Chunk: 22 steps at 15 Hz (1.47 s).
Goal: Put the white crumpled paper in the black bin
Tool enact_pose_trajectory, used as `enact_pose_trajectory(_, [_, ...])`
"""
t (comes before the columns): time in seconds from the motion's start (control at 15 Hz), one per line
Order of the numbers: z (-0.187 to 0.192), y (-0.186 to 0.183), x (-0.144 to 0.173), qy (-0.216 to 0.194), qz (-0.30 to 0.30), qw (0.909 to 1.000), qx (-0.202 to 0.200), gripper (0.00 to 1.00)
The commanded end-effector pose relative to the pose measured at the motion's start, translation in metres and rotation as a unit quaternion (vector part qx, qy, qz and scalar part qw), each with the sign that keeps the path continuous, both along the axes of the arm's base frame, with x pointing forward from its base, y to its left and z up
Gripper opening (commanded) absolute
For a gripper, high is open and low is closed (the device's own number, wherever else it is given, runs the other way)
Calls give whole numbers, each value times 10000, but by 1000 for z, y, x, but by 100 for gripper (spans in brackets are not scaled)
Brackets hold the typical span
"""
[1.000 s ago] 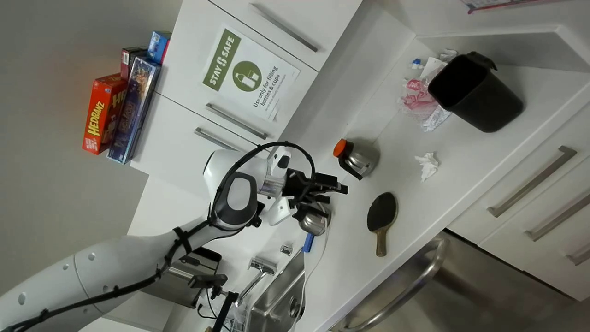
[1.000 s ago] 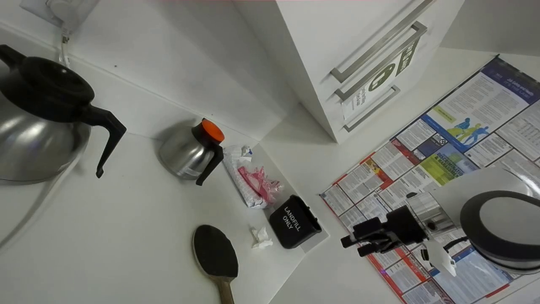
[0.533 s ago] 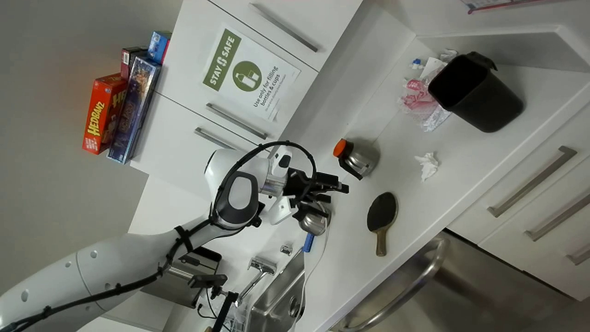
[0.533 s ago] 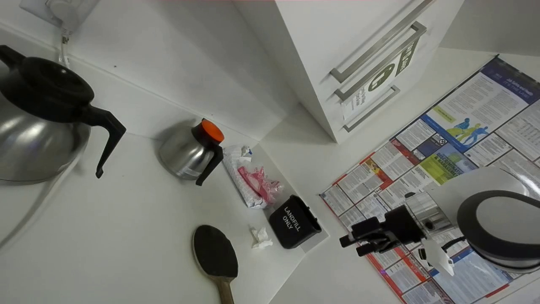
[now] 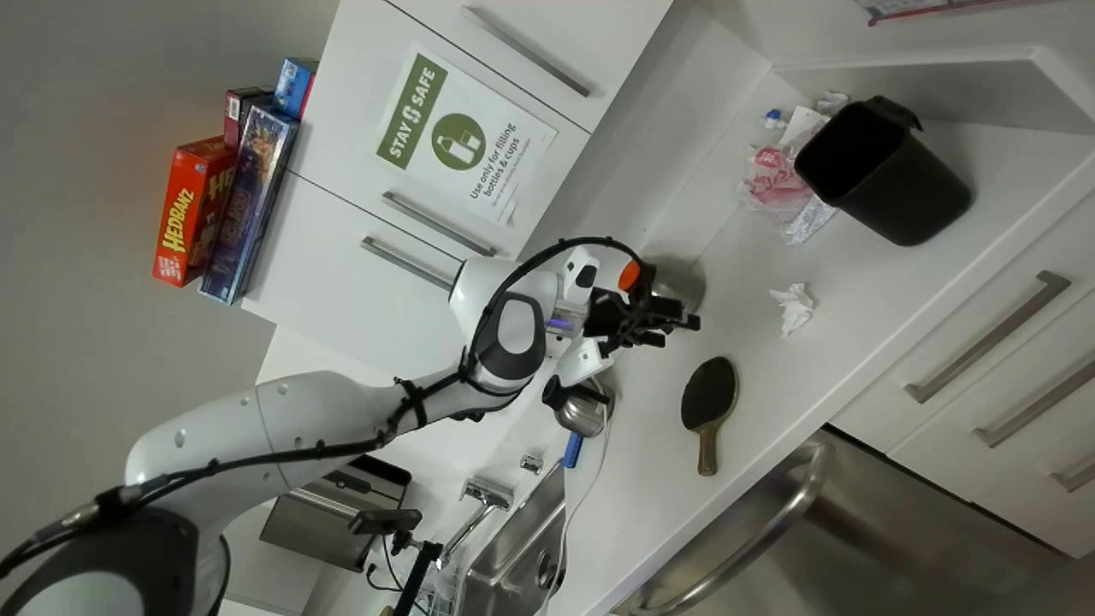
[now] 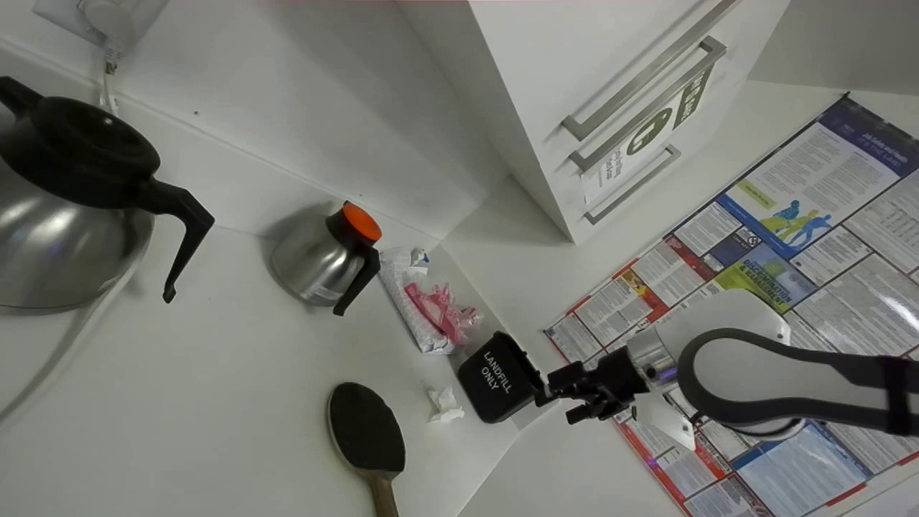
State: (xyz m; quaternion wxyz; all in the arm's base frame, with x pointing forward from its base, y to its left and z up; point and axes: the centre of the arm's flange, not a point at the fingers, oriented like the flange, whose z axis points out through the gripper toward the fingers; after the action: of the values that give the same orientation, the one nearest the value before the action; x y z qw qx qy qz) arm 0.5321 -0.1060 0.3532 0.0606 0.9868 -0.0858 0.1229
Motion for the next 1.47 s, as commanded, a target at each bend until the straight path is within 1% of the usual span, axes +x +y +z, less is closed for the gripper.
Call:
enact_pose_trajectory(0.0, [-34,-22,64,-103,38,9999,-95,100])
enact_pose_trajectory(0.33, [-81,-35,109,-49,61,9999,-98,100])
enact_pose_trajectory(0.53, [-100,-36,131,-14,113,9999,-60,100])
enact_pose_trajectory(0.73, [-115,-40,151,11,-33,10000,14,100])
enact_pose_trajectory(1.0, [-137,-40,169,113,-62,9999,91,100])
enact_pose_trajectory(1.2, [-151,-38,176,209,-99,9995,215,100])
enact_pose_trajectory(1.4, [-158,-37,181,322,-125,9991,246,100])
